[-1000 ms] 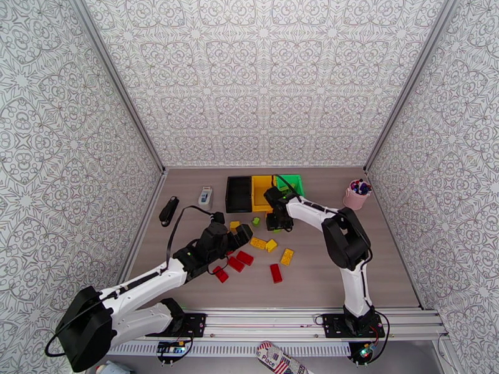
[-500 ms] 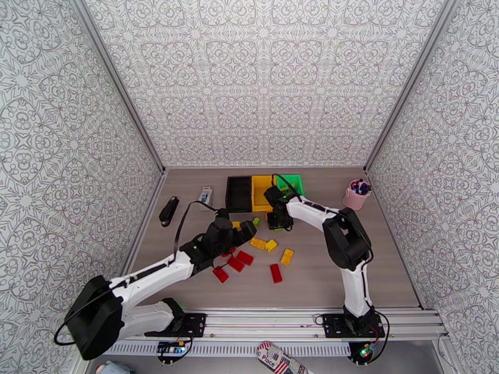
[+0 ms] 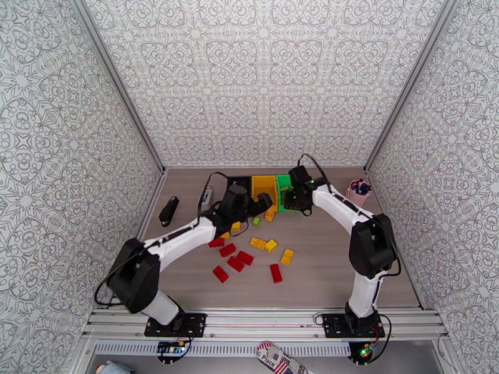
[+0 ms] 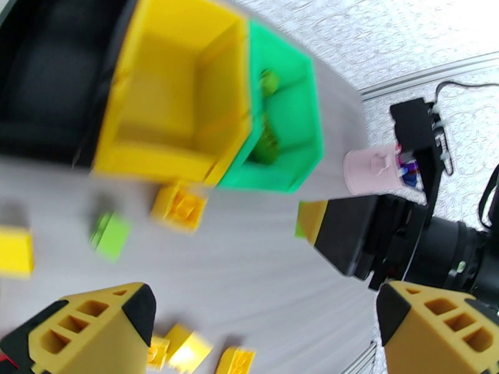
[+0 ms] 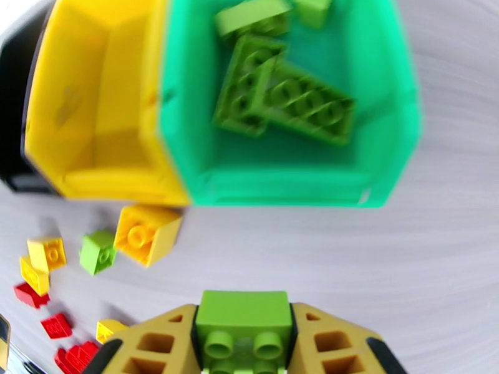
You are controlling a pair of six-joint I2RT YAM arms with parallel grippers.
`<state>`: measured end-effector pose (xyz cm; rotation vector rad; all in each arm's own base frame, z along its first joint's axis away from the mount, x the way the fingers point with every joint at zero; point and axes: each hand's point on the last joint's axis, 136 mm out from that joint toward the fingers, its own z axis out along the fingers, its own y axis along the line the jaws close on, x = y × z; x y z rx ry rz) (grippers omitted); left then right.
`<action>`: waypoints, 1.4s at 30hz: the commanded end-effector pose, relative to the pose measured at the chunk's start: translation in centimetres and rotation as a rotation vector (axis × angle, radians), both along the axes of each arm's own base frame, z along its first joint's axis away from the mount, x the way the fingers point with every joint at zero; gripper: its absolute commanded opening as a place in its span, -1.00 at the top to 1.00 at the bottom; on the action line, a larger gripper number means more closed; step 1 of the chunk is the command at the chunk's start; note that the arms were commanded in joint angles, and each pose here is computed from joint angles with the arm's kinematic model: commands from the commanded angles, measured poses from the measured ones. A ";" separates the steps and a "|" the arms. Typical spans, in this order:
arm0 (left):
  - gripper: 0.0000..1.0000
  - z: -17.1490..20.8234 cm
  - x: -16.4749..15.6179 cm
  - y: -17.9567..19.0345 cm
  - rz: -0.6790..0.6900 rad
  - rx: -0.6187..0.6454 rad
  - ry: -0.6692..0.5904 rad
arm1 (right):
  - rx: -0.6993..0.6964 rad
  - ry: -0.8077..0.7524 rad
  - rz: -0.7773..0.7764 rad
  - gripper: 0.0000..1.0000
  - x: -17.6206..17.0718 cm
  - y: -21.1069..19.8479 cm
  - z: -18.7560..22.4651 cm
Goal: Sort the legos into containers by color
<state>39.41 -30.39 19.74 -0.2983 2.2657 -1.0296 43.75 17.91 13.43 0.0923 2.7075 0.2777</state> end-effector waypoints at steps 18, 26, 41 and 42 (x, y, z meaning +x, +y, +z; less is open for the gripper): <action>-0.86 0.9 0.6 0.6 -0.091 0.071 -0.007 | 0.068 -0.036 -0.002 -0.05 4.3 0.8 3.8; -0.84 0.3 -2.0 4.3 -0.033 0.144 -0.004 | 0.064 -0.026 0.102 -0.01 -0.3 4.9 3.4; -0.93 -3.4 -10.4 13.9 0.190 0.120 0.043 | 0.049 0.046 0.158 -0.04 -4.7 14.6 -3.1; -0.93 -3.6 -11.0 14.4 0.201 0.115 0.044 | 0.043 0.052 0.151 -0.04 -4.7 14.8 -3.7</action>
